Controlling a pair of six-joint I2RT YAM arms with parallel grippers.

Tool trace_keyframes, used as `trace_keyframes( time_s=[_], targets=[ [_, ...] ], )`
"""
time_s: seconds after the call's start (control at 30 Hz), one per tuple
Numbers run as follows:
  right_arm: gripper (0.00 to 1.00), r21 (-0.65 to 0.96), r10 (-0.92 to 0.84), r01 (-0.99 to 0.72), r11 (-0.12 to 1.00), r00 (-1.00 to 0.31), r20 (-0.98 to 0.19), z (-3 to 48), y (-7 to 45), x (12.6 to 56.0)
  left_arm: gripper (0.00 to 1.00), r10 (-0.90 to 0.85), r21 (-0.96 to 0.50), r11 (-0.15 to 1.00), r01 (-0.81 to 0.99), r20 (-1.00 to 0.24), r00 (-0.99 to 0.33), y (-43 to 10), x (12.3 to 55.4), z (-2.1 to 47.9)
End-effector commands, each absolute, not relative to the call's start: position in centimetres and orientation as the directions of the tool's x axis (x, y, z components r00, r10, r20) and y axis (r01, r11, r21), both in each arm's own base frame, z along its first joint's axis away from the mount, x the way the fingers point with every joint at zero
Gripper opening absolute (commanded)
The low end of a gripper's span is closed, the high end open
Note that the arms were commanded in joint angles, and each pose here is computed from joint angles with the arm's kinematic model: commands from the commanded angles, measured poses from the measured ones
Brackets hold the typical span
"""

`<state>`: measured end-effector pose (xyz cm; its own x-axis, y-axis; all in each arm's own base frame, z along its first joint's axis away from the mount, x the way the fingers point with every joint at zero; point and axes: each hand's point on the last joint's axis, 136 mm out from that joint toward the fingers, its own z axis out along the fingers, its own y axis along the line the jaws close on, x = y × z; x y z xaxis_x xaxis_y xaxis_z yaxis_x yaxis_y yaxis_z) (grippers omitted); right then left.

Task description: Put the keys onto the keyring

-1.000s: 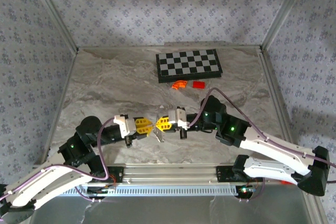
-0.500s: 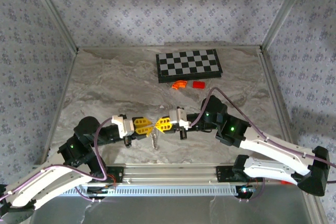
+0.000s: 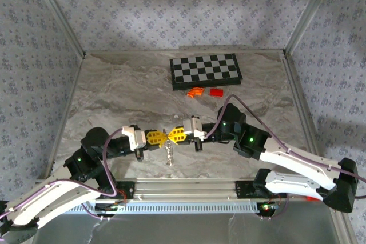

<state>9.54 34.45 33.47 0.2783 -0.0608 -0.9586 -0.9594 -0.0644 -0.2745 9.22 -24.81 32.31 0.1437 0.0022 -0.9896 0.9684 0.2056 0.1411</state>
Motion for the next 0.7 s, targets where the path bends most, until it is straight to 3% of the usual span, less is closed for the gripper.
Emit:
trace_keyframes(
  time_s=[0.0,0.1,0.2,0.3,0.5,0.67],
  targets=[
    [0.0,-0.281,-0.03,-0.956,-0.08,0.284,-0.958,34.4,34.7,9.0,0.0,-0.048,0.149,0.201,0.968,-0.986,0.162,-24.7,8.9,33.5],
    [0.0,-0.271,-0.044,-0.961,-0.058,0.274,-0.961,34.4,34.6,9.4,0.0,-0.039,0.15,0.219,0.964,-0.986,0.162,-24.6,9.2,33.5],
    [0.25,-0.252,-0.061,-0.967,-0.029,0.253,-0.966,34.5,34.3,9.8,0.0,-0.01,0.151,0.252,0.956,-0.987,0.159,-24.4,9.8,33.2],
    [0.44,-0.232,-0.105,-0.972,-0.027,0.233,-0.967,34.3,33.7,10.1,0.0,0.006,0.155,0.278,0.948,-0.987,0.16,-24.2,10.2,33.1],
    [0.68,-0.158,-0.131,-0.986,0.053,0.15,-0.98,34.8,32.2,12.3,0.0,0.017,0.146,0.333,0.932,-0.989,0.148,-23.6,10.9,32.6],
    [0.81,-0.033,-0.144,-0.979,0.201,0.003,-0.99,34.6,31.8,17.1,0.0,0.041,0.128,0.427,0.895,-0.992,0.123,-22.6,12.4,32.0]
  ],
)
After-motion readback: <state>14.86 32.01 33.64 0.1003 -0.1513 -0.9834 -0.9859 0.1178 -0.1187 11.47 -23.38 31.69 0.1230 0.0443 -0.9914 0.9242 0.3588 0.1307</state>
